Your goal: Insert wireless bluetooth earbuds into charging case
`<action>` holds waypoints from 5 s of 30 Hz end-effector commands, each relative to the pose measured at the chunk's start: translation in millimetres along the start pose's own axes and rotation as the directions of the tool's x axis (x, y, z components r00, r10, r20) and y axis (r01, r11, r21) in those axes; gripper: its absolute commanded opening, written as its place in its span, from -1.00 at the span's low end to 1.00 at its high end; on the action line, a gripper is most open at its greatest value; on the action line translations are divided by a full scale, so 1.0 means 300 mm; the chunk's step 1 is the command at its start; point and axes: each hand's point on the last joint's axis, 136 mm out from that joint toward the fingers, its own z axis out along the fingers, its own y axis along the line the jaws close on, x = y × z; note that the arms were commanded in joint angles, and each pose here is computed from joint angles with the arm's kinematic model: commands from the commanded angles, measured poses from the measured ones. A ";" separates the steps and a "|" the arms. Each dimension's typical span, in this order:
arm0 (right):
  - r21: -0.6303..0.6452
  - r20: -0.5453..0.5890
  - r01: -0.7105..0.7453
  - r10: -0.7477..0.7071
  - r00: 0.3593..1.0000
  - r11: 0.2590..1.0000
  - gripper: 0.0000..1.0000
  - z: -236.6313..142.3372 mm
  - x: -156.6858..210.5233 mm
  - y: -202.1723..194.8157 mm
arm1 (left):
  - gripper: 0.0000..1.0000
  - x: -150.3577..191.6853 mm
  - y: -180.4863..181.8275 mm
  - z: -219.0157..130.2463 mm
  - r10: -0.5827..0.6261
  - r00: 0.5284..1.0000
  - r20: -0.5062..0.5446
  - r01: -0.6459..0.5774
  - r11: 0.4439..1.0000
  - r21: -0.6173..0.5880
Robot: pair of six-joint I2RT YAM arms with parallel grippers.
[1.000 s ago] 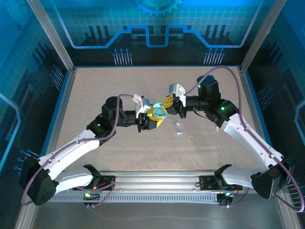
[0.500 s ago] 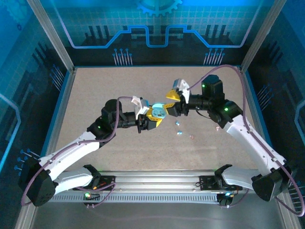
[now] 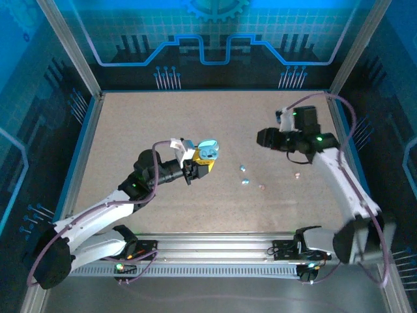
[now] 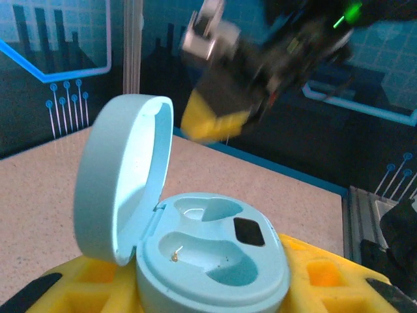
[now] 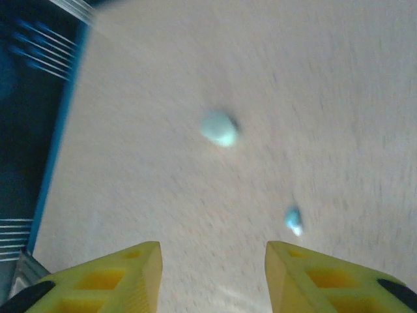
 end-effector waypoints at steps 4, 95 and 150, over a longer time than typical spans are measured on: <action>0.233 -0.302 -0.055 0.126 0.945 0.971 -0.13 0.229 0.186 -0.169 | -0.33 -0.082 -0.016 -0.024 0.027 0.996 0.083 -0.026 1.000 -0.008; -0.645 -0.391 -0.192 -0.104 0.914 0.740 -0.59 -0.023 0.074 0.542 | -0.33 -0.051 0.086 -0.060 0.092 0.994 0.055 -0.084 0.987 -0.135; -0.592 -0.230 0.104 -0.292 0.928 0.799 -0.56 -0.032 0.137 0.715 | -0.32 -0.112 -0.005 -0.013 0.121 0.983 0.135 -0.126 0.992 0.026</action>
